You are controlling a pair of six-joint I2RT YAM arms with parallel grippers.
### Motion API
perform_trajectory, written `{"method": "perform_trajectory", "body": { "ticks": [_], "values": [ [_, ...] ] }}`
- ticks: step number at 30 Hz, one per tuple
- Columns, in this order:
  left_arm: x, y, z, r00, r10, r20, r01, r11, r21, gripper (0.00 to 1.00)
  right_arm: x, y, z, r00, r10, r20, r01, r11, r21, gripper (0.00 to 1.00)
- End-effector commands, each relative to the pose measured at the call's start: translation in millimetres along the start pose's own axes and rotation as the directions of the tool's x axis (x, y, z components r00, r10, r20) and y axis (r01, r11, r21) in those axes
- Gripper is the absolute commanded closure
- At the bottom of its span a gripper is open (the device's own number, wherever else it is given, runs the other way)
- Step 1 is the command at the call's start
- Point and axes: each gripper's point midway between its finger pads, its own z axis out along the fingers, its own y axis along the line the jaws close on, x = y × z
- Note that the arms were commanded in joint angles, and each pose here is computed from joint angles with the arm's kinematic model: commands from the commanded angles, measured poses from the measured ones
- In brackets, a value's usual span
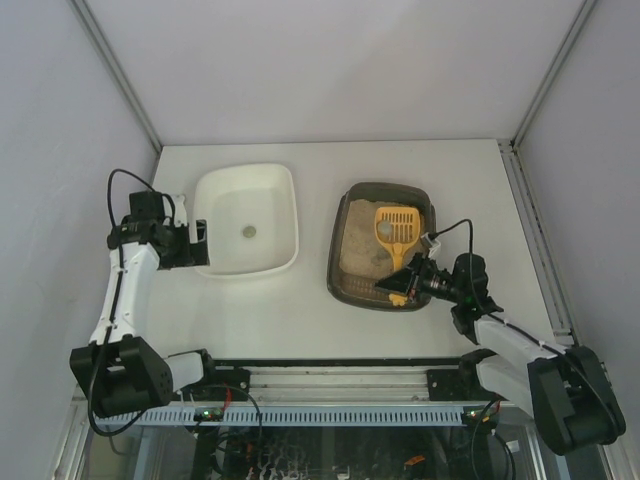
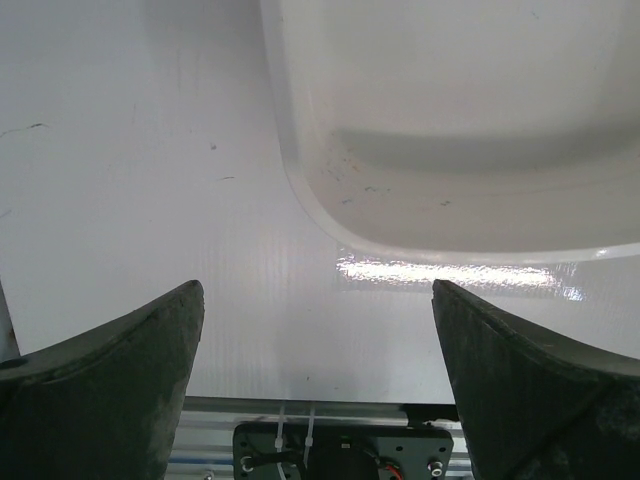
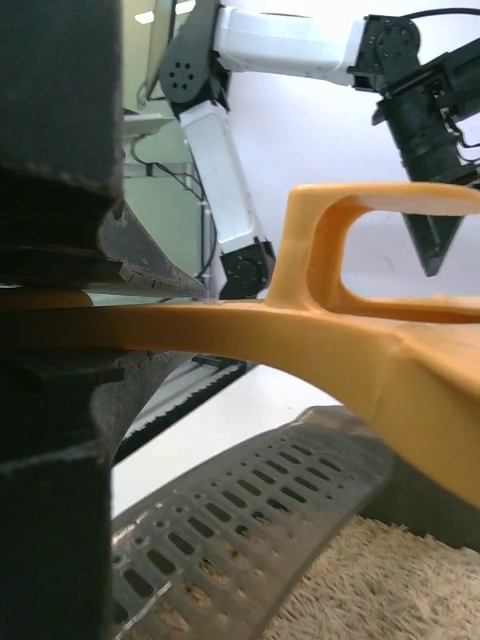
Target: Clean the litter box
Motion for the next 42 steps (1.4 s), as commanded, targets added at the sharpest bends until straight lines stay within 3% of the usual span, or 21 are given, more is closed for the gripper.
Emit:
{"method": "perform_trajectory", "body": {
  "ticks": [1,4,6,9,11,16,20,23,26,35,37,42],
  "values": [
    [0.4,-6.5,-3.0,0.999,0.014,0.030,-0.014,0.999,0.030,0.00,-8.4,30.3,8.8,0.992,-0.129,-0.003,0.129,0.990,-0.049,1.00],
    [-2.4,-5.3,-7.1,0.999,0.024,0.044,-0.025,0.999,0.024,0.00,-6.2,45.6,18.0,0.987,-0.157,-0.036,0.155,0.987,-0.050,1.00],
    [-5.5,-4.5,-10.2,0.998,0.032,0.057,-0.033,0.999,0.018,0.00,-20.6,52.6,25.0,0.984,-0.176,-0.017,0.176,0.984,0.011,1.00],
    [-11.5,-5.6,-16.0,0.997,0.041,0.059,-0.042,0.999,0.027,0.00,-26.8,67.2,47.9,0.961,-0.260,-0.096,0.271,0.954,0.129,1.00],
    [-13.7,-6.7,-21.3,0.998,0.045,0.045,-0.047,0.998,0.036,0.00,-29.4,59.1,66.9,0.946,-0.272,-0.178,0.312,0.913,0.262,1.00],
    [-26.3,-0.4,-36.8,0.997,0.024,0.080,-0.028,0.999,0.041,0.00,-44.1,65.6,118.9,0.877,-0.346,-0.333,0.467,0.775,0.426,1.00],
    [-32.9,7.5,-43.8,0.993,-0.112,0.047,0.102,0.979,0.175,0.00,-41.8,51.5,158.7,0.833,-0.357,-0.422,0.539,0.694,0.478,1.00],
    [-32.0,14.8,-46.8,0.986,-0.164,0.008,0.158,0.961,0.228,0.00,-40.4,42.7,177.6,0.765,-0.399,-0.505,0.640,0.554,0.532,1.00],
    [-30.5,19.0,-46.4,0.987,-0.156,0.041,0.145,0.969,0.200,0.00,-33.9,35.6,193.6,0.672,-0.439,-0.596,0.741,0.386,0.550,1.00],
    [-19.3,27.2,-35.7,0.988,-0.153,0.019,0.149,0.978,0.149,0.00,-33.1,35.2,205.8,0.403,-0.524,-0.750,0.855,-0.076,0.512,1.00],
    [-15.8,28.2,-32.9,0.988,-0.153,0.011,0.150,0.978,0.142,0.00,-32.5,31.2,205.3,0.364,-0.520,-0.773,0.857,-0.137,0.496,1.00],
    [-11.6,38.8,-26.1,0.987,-0.162,0.002,0.162,0.983,0.082,0.00,-29.4,29.7,205.2,0.320,-0.519,-0.793,0.867,-0.178,0.466,1.00]
  ]
}}
